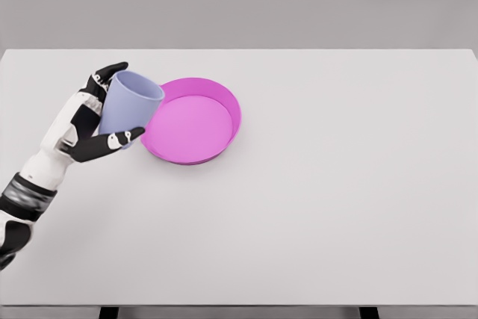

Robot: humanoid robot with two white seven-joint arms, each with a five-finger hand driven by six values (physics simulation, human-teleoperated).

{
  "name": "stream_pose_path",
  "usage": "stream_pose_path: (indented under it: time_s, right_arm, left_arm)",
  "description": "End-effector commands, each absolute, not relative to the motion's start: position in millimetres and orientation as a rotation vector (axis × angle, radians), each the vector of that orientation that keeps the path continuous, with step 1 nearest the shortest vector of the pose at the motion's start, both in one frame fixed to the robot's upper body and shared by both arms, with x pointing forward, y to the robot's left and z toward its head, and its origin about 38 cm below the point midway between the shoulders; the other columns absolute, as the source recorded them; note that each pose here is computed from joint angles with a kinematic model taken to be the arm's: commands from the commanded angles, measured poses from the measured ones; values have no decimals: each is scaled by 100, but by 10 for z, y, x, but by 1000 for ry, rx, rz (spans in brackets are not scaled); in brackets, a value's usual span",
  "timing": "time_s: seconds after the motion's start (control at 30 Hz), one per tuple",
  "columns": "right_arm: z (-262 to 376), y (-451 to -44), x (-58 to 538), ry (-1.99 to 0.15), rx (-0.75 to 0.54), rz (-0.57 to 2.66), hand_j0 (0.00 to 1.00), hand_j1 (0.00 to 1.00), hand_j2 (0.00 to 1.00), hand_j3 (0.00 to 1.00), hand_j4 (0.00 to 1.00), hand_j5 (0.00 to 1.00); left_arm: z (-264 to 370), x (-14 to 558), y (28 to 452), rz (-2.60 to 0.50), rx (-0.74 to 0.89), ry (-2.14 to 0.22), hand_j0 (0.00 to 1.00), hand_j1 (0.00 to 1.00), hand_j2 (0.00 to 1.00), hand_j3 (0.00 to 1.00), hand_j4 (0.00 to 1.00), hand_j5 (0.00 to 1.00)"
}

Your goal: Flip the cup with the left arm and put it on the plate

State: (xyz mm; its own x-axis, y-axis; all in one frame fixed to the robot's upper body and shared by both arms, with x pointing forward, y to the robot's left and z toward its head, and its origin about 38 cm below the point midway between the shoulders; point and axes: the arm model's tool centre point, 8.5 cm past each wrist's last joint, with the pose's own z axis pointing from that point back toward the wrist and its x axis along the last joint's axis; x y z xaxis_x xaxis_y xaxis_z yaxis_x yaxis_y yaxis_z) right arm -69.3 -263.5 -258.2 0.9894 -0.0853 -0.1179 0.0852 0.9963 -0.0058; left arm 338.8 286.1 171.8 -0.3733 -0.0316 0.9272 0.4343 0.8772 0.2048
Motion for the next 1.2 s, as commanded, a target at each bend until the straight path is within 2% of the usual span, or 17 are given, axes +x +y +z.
stream_pose_path:
  time_s: [0.0, 0.47, 1.17]
  right_arm:
    - [-2582, -2635, -694, 119, -1, -84, 100, 100, 100, 100, 100, 100]
    - [-2582, -2635, -694, 119, -1, -86, 100, 100, 100, 100, 100, 100]
    - [-2582, -2635, -694, 119, -1, -84, 100, 100, 100, 100, 100, 100]
  left_arm:
    - [1732, 3400, 2844, -497, -300, -1910, 74, 74, 74, 74, 74, 74]
    - [1825, 3496, 2847, -439, -178, -1992, 75, 75, 75, 75, 75, 75]
    - [1522, 3655, 2450, -235, -284, -1965, 75, 75, 75, 75, 75, 75]
